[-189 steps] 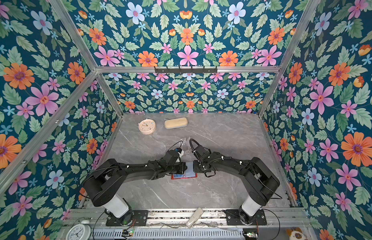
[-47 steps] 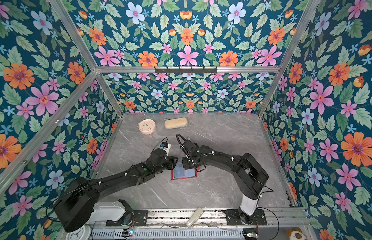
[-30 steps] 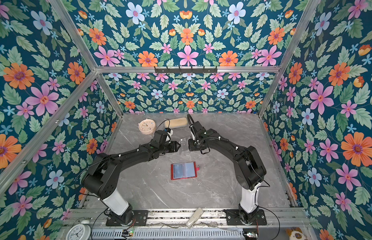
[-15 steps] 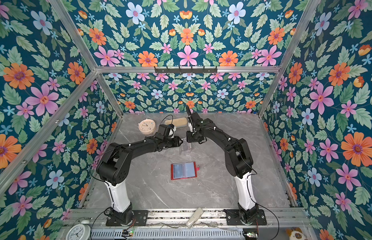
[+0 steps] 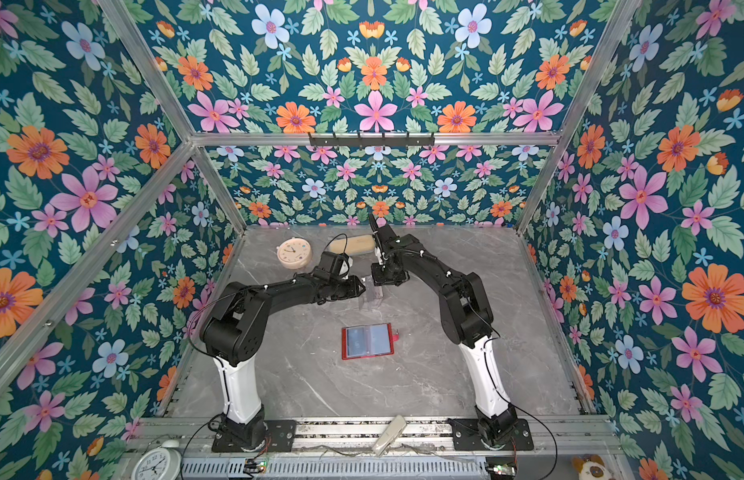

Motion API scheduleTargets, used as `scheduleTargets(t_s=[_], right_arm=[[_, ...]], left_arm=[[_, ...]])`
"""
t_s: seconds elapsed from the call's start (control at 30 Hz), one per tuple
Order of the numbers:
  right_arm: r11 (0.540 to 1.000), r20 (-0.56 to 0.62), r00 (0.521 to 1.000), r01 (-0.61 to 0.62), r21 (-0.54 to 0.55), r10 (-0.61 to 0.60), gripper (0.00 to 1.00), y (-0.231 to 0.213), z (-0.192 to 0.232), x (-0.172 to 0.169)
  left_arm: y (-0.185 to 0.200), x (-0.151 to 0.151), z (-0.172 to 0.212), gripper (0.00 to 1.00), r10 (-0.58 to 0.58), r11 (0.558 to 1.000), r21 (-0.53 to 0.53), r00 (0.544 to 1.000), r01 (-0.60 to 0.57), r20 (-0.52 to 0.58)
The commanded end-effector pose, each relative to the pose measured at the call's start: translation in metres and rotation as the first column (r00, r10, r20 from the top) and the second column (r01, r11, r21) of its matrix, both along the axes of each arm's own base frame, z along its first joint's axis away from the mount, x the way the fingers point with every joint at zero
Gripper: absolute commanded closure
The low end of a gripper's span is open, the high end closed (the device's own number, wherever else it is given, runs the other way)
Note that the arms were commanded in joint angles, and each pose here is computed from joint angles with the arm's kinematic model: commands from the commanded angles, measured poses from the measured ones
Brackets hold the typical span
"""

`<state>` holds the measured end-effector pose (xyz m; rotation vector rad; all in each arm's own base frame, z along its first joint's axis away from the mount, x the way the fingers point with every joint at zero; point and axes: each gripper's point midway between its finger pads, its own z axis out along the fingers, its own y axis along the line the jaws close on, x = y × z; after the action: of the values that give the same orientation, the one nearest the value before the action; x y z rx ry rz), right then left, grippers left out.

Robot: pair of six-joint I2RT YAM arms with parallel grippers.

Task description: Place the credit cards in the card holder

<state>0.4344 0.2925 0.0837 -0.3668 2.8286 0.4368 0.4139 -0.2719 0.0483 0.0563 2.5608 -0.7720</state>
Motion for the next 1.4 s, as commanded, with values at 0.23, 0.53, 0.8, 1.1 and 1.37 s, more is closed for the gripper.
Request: scheduleTargets(t_s=[0.23, 0.53, 0.8, 1.1, 1.37], right_arm=[[0.999, -0.054, 0.999, -0.009, -0.048, 0.006, 0.58, -0.002, -0.016, -0.002], [0.995, -0.073, 0.997, -0.001, -0.099, -0.006, 0.58, -0.007, -0.022, -0.002], [0.985, -0.064, 0.998, -0.006, -0.174, -0.005, 0.58, -0.009, -0.021, -0.004], [0.974, -0.032, 0.999, -0.008, -0.226, 0.001, 0.59, -0.010, -0.009, -0.003], [0.967, -0.026, 1.000, -0.005, -0.254, -0.002, 0.62, -0.014, -0.005, -0.003]], left_arm=[[0.008, -0.003, -0.016, 0.63, 0.041, 0.999, 0.034, 0.998, -0.040, -0.042], [0.012, -0.006, -0.021, 0.65, 0.072, 0.997, 0.037, 0.996, -0.070, -0.059], [0.015, -0.007, -0.021, 0.65, 0.085, 0.996, 0.042, 0.995, -0.082, -0.058], [0.016, -0.008, -0.023, 0.65, 0.090, 0.995, 0.049, 0.994, -0.087, -0.060], [0.018, -0.007, -0.024, 0.65, 0.098, 0.994, 0.055, 0.993, -0.095, -0.060]])
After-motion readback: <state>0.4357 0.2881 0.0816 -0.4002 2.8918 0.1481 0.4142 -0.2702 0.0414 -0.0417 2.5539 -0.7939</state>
